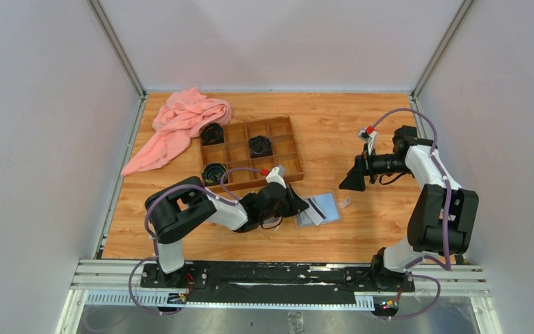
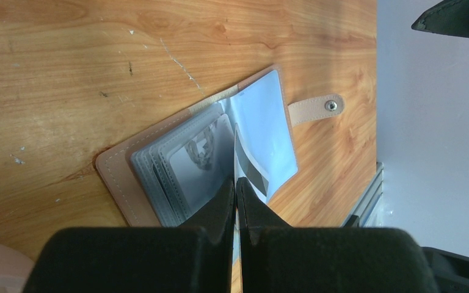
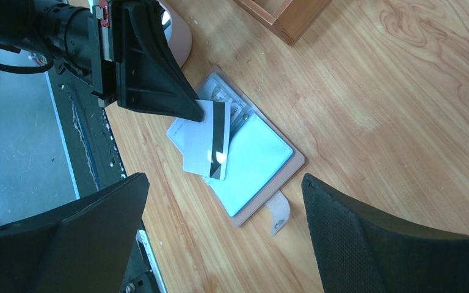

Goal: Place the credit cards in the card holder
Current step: Insert the credit card into the card holder.

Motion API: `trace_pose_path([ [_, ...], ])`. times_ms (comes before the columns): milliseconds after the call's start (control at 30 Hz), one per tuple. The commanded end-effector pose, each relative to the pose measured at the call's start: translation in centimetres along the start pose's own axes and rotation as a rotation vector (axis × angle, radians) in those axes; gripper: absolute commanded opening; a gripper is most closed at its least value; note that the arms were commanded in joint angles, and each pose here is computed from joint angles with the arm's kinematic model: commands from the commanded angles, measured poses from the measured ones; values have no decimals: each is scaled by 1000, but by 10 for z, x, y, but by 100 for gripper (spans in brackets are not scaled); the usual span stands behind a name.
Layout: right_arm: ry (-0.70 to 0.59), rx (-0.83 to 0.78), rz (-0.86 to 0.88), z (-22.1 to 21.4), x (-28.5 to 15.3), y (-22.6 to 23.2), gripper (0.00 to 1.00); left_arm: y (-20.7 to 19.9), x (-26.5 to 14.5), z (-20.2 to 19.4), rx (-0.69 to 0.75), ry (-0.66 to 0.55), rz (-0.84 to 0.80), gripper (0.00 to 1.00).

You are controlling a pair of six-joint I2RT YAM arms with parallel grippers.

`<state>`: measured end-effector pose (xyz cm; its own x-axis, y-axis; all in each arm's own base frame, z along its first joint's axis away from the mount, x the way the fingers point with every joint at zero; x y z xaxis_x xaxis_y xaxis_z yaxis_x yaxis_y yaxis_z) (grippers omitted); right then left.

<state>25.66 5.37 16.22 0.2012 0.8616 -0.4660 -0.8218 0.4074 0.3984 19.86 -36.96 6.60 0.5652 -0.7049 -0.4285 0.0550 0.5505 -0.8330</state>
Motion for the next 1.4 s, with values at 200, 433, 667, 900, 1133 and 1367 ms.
trace_pose_path([
  [200, 16, 9, 14, -4, 1, 5, 100, 15, 11, -7, 32, 73, 67, 0],
  [433, 16, 3, 16, -3, 1, 6, 100, 20, 13, -6, 51, 113, 130, 0],
  [667, 12, -3, 19, -2, 1, 7, 100, 26, 21, -9, 71, 157, 181, 0],
  [900, 10, -11, 19, -1, 0, 9, 100, 32, 26, -13, 67, 188, 197, 0],
  [1133, 9, -16, 21, 0, 1, 10, 100, 36, 27, -13, 54, 199, 215, 0],
  [1367, 8, -22, 23, 1, 1, 11, 100, 38, 23, -17, 37, 273, 233, 0],
])
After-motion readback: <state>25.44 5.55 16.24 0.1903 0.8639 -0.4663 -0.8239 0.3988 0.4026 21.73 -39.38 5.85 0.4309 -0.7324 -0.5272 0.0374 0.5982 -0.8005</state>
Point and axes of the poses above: each gripper's point midway between its finger pads, its own x axis out along the fingers, its own y axis along the line the jaws close on, z = x × y, the point moved 5 cm from there along -x, back along the fingers, and after that the axes turned 7 degrees about -x, right-handed, at the moved point
